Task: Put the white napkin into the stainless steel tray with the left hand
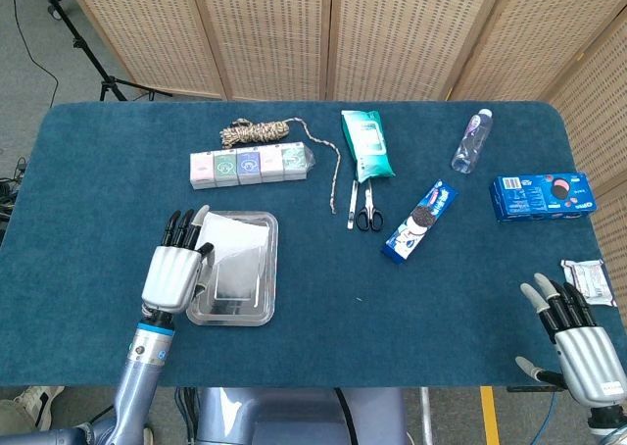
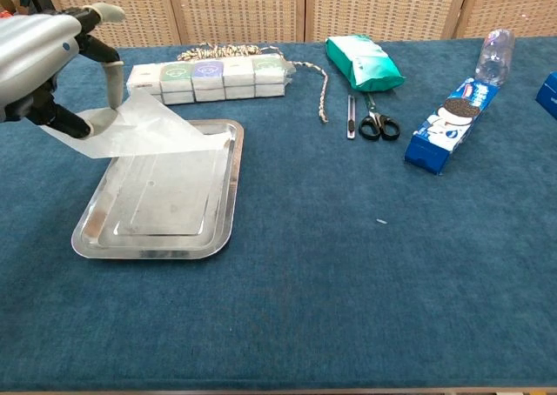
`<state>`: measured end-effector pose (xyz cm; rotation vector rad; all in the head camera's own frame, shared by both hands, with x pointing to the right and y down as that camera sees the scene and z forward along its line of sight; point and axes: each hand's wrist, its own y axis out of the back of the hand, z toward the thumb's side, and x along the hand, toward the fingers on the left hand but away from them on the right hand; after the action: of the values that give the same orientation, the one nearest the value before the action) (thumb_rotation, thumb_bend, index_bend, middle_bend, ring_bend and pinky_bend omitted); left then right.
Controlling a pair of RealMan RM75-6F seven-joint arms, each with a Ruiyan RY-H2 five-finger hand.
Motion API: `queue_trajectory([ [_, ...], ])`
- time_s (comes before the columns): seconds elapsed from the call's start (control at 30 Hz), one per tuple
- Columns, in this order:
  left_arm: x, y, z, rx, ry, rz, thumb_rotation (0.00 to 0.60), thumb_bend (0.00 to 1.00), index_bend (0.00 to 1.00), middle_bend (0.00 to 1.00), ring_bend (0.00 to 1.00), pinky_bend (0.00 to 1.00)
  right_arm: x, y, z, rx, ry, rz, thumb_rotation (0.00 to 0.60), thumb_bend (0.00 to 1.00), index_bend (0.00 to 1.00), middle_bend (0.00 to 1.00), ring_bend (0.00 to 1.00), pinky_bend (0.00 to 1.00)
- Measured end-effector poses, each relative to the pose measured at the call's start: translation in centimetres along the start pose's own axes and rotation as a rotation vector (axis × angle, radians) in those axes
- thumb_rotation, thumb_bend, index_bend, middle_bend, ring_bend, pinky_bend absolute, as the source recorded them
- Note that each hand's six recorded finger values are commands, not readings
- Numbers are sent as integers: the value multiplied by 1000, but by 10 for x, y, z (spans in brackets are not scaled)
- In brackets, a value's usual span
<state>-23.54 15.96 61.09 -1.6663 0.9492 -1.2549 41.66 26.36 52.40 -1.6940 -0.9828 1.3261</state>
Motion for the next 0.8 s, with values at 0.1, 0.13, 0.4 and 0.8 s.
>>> queue_trajectory([
  [0.1,0,-6,2,-18,14,-26,600,482,888,19,0,0,0,0,0,-1,1,-2,600,0,0,0,0,0],
  [0.13,1,-8,3,-26,19,-34,600,482,887,20,0,0,0,0,0,-1,1,-1,600,0,0,0,0,0],
  [0.4,3,-18,16,-82,36,-74,600,487,888,23,0,0,0,1,0,-2,2,-2,600,0,0,0,0,0],
  [0.8,2,-33,28,-87,81,-110,600,492,888,24,0,0,2,4,-2,-11,6,-9,600,0,0,0,0,0],
])
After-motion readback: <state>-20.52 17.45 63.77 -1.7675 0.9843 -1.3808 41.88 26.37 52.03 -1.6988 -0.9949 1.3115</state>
